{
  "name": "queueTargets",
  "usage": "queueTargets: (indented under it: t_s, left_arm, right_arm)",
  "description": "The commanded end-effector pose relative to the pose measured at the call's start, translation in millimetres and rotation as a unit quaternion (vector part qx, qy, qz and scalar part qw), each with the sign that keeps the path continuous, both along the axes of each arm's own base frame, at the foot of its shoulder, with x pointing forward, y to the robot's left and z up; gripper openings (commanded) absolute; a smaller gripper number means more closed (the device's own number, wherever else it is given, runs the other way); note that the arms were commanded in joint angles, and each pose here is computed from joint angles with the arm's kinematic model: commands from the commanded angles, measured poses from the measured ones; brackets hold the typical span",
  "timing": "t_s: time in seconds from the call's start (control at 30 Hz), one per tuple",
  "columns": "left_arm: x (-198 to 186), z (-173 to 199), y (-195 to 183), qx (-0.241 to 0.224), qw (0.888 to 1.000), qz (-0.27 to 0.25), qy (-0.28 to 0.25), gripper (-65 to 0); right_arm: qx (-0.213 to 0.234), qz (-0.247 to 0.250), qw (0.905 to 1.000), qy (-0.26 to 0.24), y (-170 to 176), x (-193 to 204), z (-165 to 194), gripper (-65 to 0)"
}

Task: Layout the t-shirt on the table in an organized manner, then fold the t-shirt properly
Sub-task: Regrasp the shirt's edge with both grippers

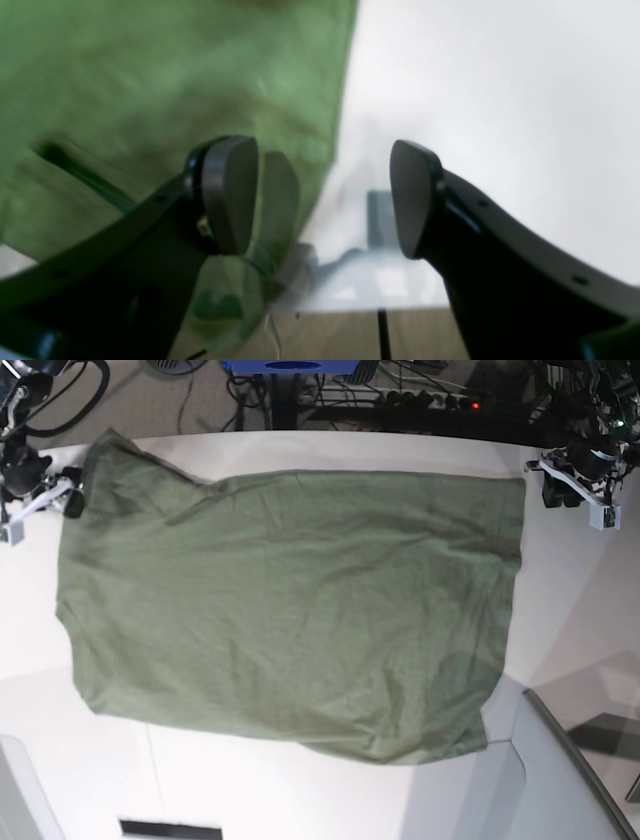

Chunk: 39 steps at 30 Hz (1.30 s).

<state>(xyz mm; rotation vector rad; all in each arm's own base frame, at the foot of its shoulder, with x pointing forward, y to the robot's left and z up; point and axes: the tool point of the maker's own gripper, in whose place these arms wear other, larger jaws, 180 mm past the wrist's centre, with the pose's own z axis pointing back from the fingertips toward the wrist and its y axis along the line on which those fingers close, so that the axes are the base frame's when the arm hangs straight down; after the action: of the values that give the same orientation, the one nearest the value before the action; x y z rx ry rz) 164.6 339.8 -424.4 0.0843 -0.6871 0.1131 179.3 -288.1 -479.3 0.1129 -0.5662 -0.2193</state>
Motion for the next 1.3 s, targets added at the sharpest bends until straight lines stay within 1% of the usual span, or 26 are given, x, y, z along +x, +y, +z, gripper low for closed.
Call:
queueTargets:
  t_s: [0.0,0.2,0.3,0.4,0.5,0.67,0.7,0.73,0.77,0.83,0.87,0.9,0.97,1.0,1.07,1.1,1.13,1.17,1.27]
  left_arm:
    - [6.0,10.9,7.4,0.011,1.0,-0.002,-0.016,-46.6]
    - [3.5,10.3,8.9,0.014,1.0,-0.002,-0.012,-46.6]
    - [4.8,10.8,8.9,0.014,1.0,-0.002,-0.014,-46.6]
    - [5.6,10.6,7.9,0.013,1.0,-0.003,-0.014,-46.6]
    - [5.8,10.1,6.9,0.013,1.0,-0.004,-0.014,-45.9]
    - [5.6,9.6,6.2,0.01,1.0,-0.003,-0.015,-45.7]
    - [5.6,9.6,6.2,0.01,1.0,-0.003,-0.015,-45.6]
    - [5.6,9.4,5.7,0.008,1.0,-0.002,-0.015,-45.6]
    - [5.4,8.7,5.3,0.008,1.0,-0.003,-0.014,-45.6]
    - [-0.2,1.6,3.3,-0.001,1.0,0.007,-0.008,-45.4]
    - [-2.2,-1.4,3.0,-0.004,1.0,0.011,-0.005,-45.4]
    - [-3.5,-3.7,3.4,-0.007,1.0,0.013,-0.003,-45.1]
    - [-7.1,-9.7,3.4,-0.012,1.0,0.018,0.004,-40.8]
    - [-10.2,-14.5,2.5,-0.016,1.0,0.02,0.011,-36.0]
    - [-15.8,-21.3,3.0,-0.022,0.999,0.025,0.021,-24.8]
    - [-18.1,-24.3,2.3,-0.024,0.999,0.027,0.024,-20.2]
    - [-19.9,-27.0,0.5,-0.028,0.999,0.03,0.026,-17.1]
    - [-20.6,-28.8,-1.4,-0.032,0.999,0.032,0.027,-17.1]
    - [-15.7,-29.7,-5.5,-0.037,0.999,0.033,0.022,-20.4]
  right_arm:
    - [-0.006,-0.001,0.9997,-0.025,-5.2,7.6,9.3,-27.3]
    - [-0.005,0.001,1.0,-0.003,-2.4,-14.1,1.6,-27.3]
    - [0.011,-0.004,0.9999,0.006,12.2,-24.4,-6.1,-27.3]
    - [0.017,-0.002,0.9997,0.016,18.7,-34.1,-10.9,-27.3]
    - [0.029,-0.004,0.9994,0.016,31.0,-35.1,-14.0,-27.3]
    - [0.029,-0.004,0.9994,0.016,31.0,-35.1,-14.0,-27.9]
    - [0.029,-0.004,0.9994,0.016,31.0,-35.1,-14.0,-30.2]
    - [0.029,-0.004,0.9994,0.016,31.0,-35.1,-14.0,-34.4]
    - [0.03,-0.004,0.9994,0.016,31.2,-35.4,-14.4,-41.0]
    - [0.031,-0.005,0.9993,0.019,31.8,-36.5,-15.7,-57.6]
    - [0.032,-0.005,0.9993,0.019,31.9,-36.8,-16.1,-65.0]
    - [0.032,-0.005,0.9993,0.02,32.0,-37.3,-16.6,-65.0]
    - [0.032,-0.005,0.9993,0.02,32.0,-37.3,-16.6,-62.7]
    - [0.031,-0.005,0.9993,0.021,31.9,-37.5,-16.7,-64.8]
    - [0.031,-0.004,0.9993,0.021,31.8,-37.7,-16.8,-65.0]
    - [0.031,-0.004,0.9993,0.021,31.8,-37.7,-16.8,-65.0]
    - [0.031,-0.004,0.9993,0.021,31.8,-37.7,-16.8,-65.0]
    - [0.031,-0.004,0.9993,0.021,31.8,-37.7,-16.8,-65.0]
    - [0.031,-0.004,0.9993,0.021,31.8,-37.7,-16.8,-65.0]
